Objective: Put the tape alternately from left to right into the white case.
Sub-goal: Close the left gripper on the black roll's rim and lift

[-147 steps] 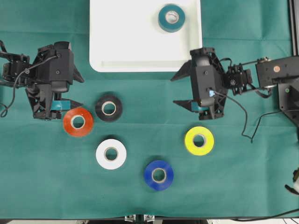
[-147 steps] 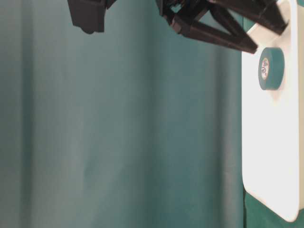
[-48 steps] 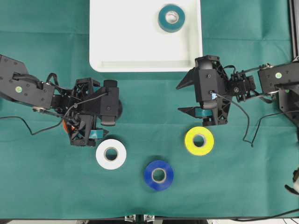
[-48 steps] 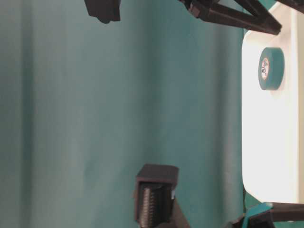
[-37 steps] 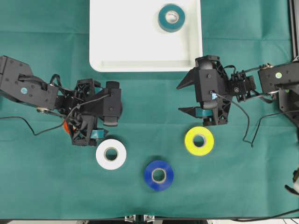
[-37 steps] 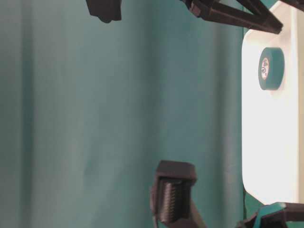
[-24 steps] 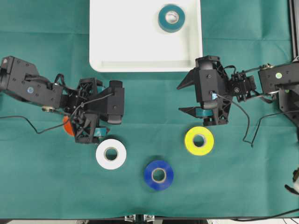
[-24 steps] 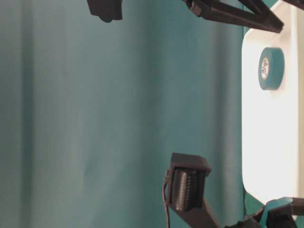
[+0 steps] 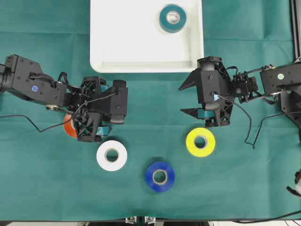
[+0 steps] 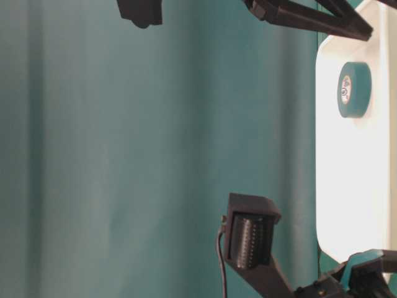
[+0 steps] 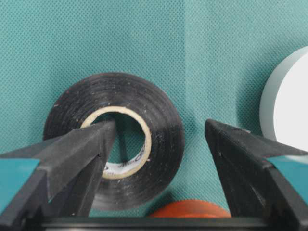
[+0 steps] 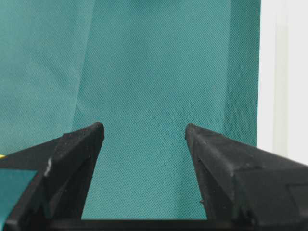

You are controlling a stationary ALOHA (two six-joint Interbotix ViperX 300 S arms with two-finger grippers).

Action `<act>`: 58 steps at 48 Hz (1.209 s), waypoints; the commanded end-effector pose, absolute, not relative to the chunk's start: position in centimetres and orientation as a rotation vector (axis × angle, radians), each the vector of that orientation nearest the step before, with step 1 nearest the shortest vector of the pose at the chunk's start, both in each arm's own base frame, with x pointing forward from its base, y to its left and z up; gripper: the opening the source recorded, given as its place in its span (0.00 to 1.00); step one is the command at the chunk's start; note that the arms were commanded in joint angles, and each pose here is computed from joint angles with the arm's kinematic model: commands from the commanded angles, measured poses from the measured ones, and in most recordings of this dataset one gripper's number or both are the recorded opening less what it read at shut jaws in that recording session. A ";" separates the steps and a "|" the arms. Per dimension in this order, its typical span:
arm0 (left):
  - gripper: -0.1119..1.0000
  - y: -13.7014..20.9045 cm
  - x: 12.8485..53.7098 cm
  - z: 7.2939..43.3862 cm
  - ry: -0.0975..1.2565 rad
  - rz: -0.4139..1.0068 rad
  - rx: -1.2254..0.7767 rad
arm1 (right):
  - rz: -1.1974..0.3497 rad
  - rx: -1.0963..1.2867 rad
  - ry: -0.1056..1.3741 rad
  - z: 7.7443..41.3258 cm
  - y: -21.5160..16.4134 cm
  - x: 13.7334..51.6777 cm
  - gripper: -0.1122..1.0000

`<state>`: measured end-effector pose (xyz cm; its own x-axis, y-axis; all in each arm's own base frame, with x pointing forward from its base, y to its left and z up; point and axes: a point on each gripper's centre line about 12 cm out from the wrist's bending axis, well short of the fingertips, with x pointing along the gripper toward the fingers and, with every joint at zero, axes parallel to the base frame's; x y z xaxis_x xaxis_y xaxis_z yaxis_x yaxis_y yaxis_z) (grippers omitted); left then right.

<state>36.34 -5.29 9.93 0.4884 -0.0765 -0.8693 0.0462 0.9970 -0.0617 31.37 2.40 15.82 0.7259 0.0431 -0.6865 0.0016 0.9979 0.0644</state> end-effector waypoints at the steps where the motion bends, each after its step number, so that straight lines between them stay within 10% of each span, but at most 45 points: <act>1: 0.86 -5.0 36.8 10.3 1.042 -0.067 -0.037 | 0.030 0.061 0.733 16.4 2.5 31.7 0.78; 10: 0.78 -5.0 37.0 10.6 1.033 -0.067 -0.038 | 0.030 0.061 0.733 16.4 2.5 31.7 0.78; 27: 0.07 -5.0 36.9 10.7 1.061 -0.066 -0.036 | 0.030 0.061 0.733 16.4 2.5 31.7 0.78; 58: 0.07 -7.3 38.0 16.4 0.904 -0.127 -0.032 | 0.029 0.064 0.728 16.6 2.5 31.8 0.78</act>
<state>37.31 -6.98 13.70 0.5488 -0.1087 -0.8288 0.0840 0.9937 -0.0747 31.37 2.35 15.82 0.7260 0.0419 -0.6865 0.0021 0.9980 0.0632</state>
